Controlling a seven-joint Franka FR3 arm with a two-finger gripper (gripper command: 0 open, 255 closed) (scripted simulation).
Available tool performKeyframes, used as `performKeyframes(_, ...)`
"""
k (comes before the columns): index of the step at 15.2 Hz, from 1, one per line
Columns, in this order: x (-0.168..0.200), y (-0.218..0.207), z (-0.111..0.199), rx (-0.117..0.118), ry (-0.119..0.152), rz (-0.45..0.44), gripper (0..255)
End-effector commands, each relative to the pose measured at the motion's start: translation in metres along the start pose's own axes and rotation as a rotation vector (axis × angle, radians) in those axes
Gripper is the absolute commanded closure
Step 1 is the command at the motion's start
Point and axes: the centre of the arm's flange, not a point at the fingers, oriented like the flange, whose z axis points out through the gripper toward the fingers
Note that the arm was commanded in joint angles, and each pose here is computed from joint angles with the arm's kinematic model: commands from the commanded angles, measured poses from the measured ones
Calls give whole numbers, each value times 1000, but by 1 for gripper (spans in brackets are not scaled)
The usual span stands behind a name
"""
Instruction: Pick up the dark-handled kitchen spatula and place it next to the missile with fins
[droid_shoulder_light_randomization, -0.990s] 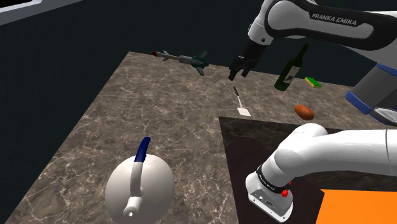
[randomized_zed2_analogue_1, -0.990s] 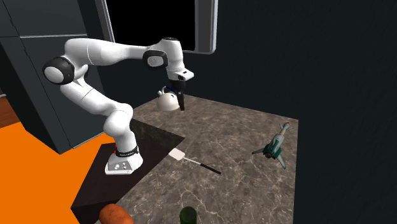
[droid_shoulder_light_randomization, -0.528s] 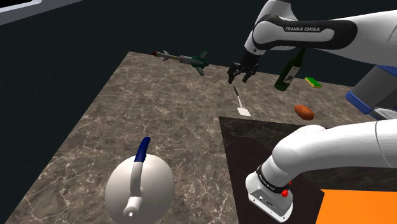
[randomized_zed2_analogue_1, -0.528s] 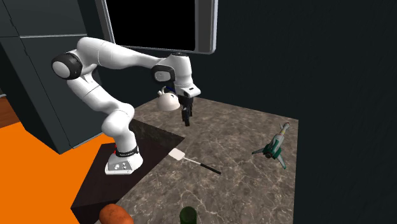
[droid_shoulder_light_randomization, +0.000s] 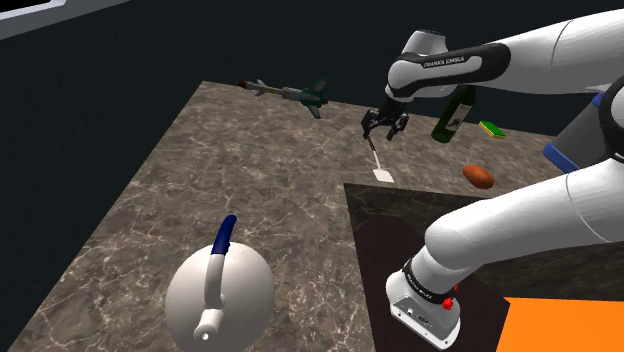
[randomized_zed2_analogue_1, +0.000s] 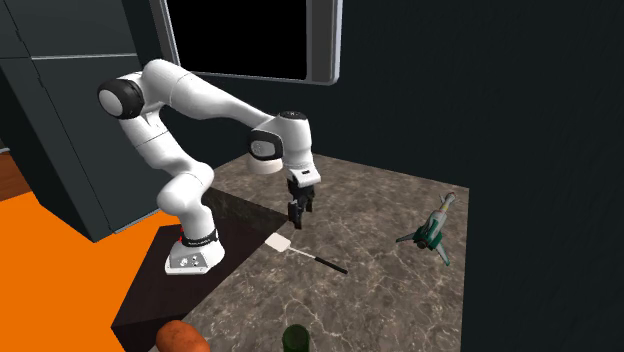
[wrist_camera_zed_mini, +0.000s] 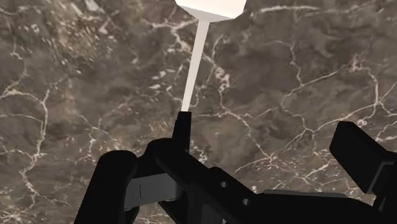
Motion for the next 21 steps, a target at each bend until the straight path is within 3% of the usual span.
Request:
performKeyframes(1,7,15,22,-12,-1,66,0)
performKeyframes(5,19,43,50,-30,-5,170,0)
performKeyframes(12,18,44,90,-30,-5,170,0)
performKeyframes(20,18,44,90,-30,-5,170,0)
performKeyframes(21,18,44,90,-30,-5,170,255)
